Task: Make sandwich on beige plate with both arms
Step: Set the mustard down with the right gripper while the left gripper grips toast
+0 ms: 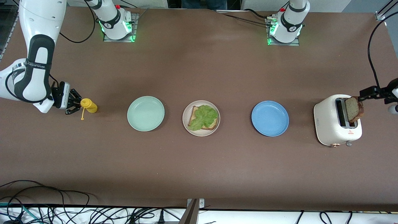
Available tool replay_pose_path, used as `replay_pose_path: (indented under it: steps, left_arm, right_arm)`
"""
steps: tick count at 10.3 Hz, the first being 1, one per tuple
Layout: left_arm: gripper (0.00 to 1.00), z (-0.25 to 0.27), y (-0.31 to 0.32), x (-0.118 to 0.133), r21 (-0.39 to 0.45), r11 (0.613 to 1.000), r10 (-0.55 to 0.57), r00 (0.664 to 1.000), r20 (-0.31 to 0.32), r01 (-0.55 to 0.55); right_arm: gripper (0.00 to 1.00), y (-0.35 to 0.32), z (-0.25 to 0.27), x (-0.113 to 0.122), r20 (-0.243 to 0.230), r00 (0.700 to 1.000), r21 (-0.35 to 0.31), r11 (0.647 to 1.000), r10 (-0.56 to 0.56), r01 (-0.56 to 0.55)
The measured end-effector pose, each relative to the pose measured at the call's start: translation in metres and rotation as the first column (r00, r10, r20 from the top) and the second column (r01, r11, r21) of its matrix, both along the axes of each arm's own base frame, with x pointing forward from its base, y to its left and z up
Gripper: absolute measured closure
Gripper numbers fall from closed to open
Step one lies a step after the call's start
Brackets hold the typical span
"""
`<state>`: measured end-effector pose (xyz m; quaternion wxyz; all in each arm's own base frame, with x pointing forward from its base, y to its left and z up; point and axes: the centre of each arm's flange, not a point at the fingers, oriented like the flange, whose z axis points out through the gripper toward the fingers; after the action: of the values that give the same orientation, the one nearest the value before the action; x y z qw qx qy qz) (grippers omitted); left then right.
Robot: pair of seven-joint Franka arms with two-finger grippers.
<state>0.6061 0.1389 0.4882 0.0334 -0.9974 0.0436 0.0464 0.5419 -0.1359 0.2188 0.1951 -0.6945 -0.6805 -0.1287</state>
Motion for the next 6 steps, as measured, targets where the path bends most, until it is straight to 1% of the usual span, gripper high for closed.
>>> replay_pose_path:
  steps: [3, 6]
  left_arm:
    - [0.00, -0.069, 0.027, 0.012, -0.022, 0.999, 0.030, 0.997, -0.071, -0.031]
    - [0.01, -0.104, 0.047, 0.012, -0.035, 0.997, 0.058, 0.992, -0.109, -0.062]
  right_arm:
    - [0.92, -0.013, -0.008, -0.004, 0.010, 1.000, 0.055, 0.998, -0.015, 0.014]
    - [0.92, -0.016, -0.009, -0.005, 0.011, 1.000, 0.067, 0.998, -0.022, 0.021]
